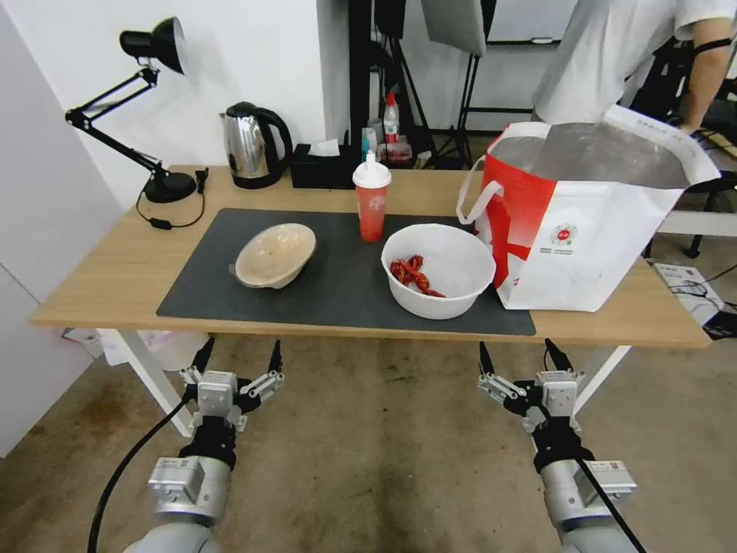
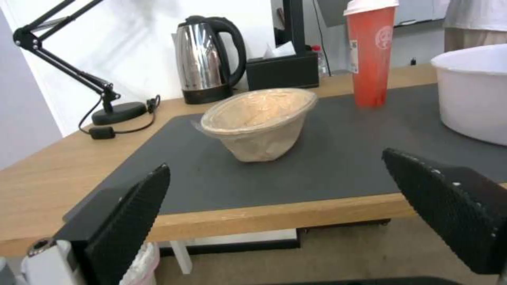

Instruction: Pick up the trash from the table and place it into the takeout bag.

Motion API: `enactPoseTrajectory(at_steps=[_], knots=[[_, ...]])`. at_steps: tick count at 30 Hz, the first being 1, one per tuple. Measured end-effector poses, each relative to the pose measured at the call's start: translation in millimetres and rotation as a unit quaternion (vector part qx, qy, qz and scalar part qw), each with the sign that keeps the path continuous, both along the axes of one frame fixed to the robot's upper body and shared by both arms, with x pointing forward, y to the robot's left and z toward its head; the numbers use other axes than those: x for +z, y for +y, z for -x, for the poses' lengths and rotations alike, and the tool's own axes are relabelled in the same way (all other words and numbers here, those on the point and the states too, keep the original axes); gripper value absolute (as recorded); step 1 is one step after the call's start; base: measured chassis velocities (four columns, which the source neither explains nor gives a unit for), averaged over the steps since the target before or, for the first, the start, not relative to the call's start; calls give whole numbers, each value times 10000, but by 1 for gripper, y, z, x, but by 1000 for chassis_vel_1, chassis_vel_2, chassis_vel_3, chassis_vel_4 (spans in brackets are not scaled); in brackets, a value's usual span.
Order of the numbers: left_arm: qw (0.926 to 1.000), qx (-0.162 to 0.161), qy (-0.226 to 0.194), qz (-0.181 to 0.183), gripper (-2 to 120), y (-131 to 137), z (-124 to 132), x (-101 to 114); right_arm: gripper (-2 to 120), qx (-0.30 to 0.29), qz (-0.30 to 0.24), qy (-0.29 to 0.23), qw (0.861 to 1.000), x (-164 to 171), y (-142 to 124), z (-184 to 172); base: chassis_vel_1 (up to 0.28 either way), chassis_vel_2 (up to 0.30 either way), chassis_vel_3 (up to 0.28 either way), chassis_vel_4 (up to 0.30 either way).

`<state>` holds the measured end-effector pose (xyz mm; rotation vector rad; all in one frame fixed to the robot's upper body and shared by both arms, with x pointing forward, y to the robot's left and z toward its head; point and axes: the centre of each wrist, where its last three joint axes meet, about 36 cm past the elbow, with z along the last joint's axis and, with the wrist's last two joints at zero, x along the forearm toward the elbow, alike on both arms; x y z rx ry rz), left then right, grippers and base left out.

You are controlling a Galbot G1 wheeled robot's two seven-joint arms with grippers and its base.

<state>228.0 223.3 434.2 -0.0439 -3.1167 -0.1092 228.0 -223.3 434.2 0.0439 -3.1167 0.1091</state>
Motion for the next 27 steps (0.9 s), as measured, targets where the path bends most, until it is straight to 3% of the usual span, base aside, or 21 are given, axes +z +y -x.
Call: enactPoseTrajectory(at_steps=[27], knots=[[10000, 0, 0, 0, 100, 0, 0, 0, 100, 0, 0, 0, 10000, 0, 0, 0, 0, 0, 0, 0]])
